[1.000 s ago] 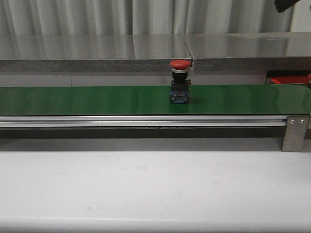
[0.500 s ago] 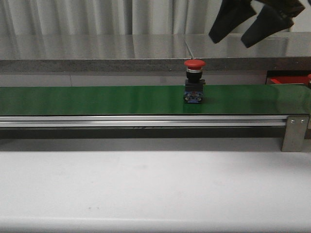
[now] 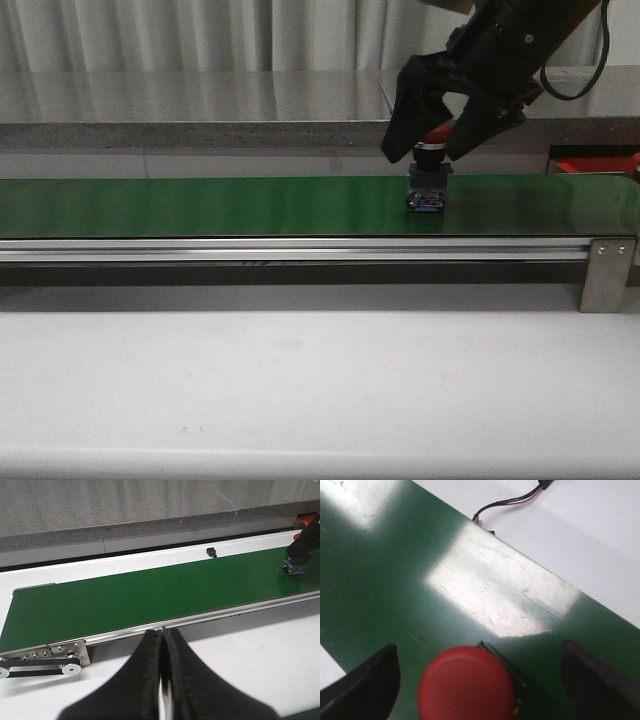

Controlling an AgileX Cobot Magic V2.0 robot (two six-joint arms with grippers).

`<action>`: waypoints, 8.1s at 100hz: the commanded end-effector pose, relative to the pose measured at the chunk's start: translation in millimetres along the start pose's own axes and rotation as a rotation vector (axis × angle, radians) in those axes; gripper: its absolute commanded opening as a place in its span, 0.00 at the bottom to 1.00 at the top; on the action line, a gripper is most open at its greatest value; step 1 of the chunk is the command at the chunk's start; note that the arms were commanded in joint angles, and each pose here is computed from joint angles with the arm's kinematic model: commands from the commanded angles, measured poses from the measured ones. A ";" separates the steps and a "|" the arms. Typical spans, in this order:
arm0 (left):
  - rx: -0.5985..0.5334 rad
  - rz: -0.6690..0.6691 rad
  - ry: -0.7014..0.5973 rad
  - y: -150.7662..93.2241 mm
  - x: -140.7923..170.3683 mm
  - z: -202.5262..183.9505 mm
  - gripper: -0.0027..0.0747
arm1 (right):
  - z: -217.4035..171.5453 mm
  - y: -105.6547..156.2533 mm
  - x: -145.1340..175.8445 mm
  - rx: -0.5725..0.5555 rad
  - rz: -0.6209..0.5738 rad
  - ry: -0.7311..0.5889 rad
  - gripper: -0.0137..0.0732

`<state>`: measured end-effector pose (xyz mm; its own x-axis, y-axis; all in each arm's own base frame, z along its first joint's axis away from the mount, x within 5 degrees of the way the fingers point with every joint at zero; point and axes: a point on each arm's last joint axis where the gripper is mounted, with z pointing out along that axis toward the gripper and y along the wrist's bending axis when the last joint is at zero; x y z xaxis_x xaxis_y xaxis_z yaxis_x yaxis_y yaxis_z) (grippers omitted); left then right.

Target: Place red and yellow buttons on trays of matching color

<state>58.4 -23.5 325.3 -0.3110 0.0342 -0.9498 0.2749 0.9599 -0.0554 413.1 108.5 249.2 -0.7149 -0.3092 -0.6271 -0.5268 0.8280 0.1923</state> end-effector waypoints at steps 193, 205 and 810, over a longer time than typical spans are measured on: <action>0.005 -0.017 -0.085 -0.7 -13.3 -3.2 0.01 | -160.2 -209.3 58.8 0.564 0.415 -0.338 0.32; 0.005 -0.017 -0.085 -0.7 -13.3 -3.2 0.01 | -151.8 -218.0 62.8 0.583 0.428 -0.340 0.32; 0.006 -0.020 -0.089 -0.8 -13.7 -3.2 0.01 | -195.7 91.3 311.0 0.674 0.083 -1.093 0.07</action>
<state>57.8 -23.6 325.5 -0.3088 0.0316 -0.9506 0.2760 0.9594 -0.0577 56.4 -4.7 204.1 0.0658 0.0496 -0.9966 0.0780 0.9955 0.0547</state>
